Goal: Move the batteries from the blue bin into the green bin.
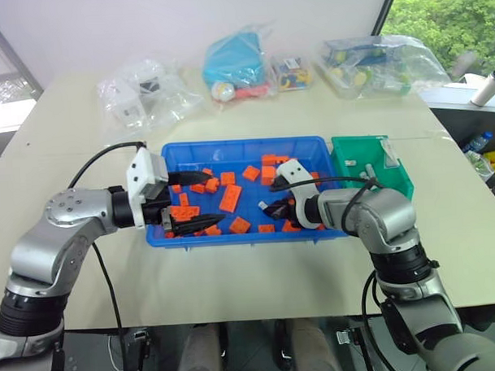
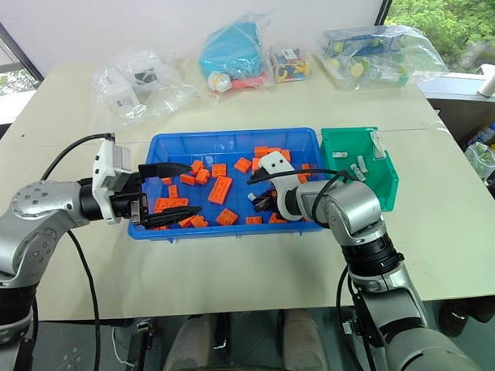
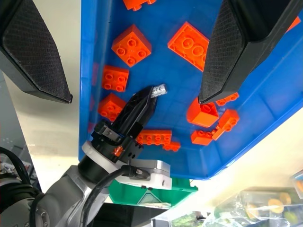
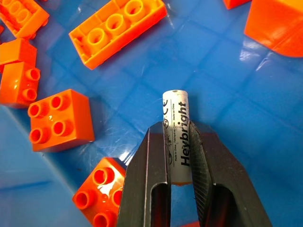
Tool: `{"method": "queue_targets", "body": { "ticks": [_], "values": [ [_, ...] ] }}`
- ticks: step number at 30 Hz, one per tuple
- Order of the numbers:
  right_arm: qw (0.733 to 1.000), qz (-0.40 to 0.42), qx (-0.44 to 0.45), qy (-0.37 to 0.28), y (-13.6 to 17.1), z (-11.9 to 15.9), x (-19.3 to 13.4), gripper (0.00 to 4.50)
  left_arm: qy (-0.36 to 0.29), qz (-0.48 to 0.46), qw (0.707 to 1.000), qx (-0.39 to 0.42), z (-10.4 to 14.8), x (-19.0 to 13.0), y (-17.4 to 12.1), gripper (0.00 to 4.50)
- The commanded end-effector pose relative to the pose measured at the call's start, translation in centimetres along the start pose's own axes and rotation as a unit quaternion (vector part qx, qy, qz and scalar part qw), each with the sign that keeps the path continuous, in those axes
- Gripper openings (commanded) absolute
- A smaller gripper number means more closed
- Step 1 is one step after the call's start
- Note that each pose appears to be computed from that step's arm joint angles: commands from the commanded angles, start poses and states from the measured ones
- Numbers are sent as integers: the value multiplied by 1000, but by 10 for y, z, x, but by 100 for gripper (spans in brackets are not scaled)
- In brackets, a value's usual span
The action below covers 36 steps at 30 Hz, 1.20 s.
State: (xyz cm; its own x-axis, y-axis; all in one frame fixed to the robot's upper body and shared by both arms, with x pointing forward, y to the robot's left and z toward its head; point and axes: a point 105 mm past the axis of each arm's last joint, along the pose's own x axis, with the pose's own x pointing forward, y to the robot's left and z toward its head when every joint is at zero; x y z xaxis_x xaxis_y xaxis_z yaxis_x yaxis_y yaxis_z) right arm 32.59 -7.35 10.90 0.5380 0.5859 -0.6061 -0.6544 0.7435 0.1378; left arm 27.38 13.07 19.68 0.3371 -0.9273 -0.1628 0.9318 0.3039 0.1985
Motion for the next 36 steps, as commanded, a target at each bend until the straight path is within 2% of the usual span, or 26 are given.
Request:
{"method": "queue_targets", "body": {
  "ticks": [1, 5, 8, 10, 15, 17, 18, 21, 25, 27, 34, 36],
  "values": [
    [999, 12, 1, -39, 1, 20, -13, 5, -8, 0, 1000, 13, 4, -3, 1, 450],
    [994, -20, 4, -105, -22, 52, -45, 5, -9, 1, 1000, 7, 1, -3, 2, 450],
    [985, -97, -6, -141, -58, 68, -86, 5, -9, 6, 1000, 1, -1, -7, 3, 450],
    [976, -168, -27, -137, -88, 65, -118, 5, -8, 12, 1000, -3, -2, -10, 5, 450],
    [961, -248, -60, -105, -120, 44, -157, 5, -7, 18, 1000, -2, -3, -15, 8, 450],
    [956, -268, -84, -87, -126, 35, -161, 109, -8, 22, 1000, -2, -3, -17, 10, 450],
    [953, -275, -94, -78, -128, 29, -162, 144, -8, 24, 1000, 0, -2, -17, 12, 450],
    [956, -257, -108, -88, -122, 29, -161, 278, -10, 30, 1000, 1, -1, -18, 16, 450],
    [960, -205, -142, -125, -109, 38, -174, 278, -7, 32, 999, 2, 0, -22, 19, 450],
    [961, -181, -167, -129, -107, 34, -188, 278, -1, 37, 999, 3, 1, -28, 22, 450],
    [972, -126, -196, -41, -134, -33, -248, 278, 20, 80, 996, -26, 5, -74, 43, 450],
    [973, -124, -193, -30, -143, -44, -263, 278, 16, 107, 993, -39, 8, -88, 54, 450]
  ]
}}
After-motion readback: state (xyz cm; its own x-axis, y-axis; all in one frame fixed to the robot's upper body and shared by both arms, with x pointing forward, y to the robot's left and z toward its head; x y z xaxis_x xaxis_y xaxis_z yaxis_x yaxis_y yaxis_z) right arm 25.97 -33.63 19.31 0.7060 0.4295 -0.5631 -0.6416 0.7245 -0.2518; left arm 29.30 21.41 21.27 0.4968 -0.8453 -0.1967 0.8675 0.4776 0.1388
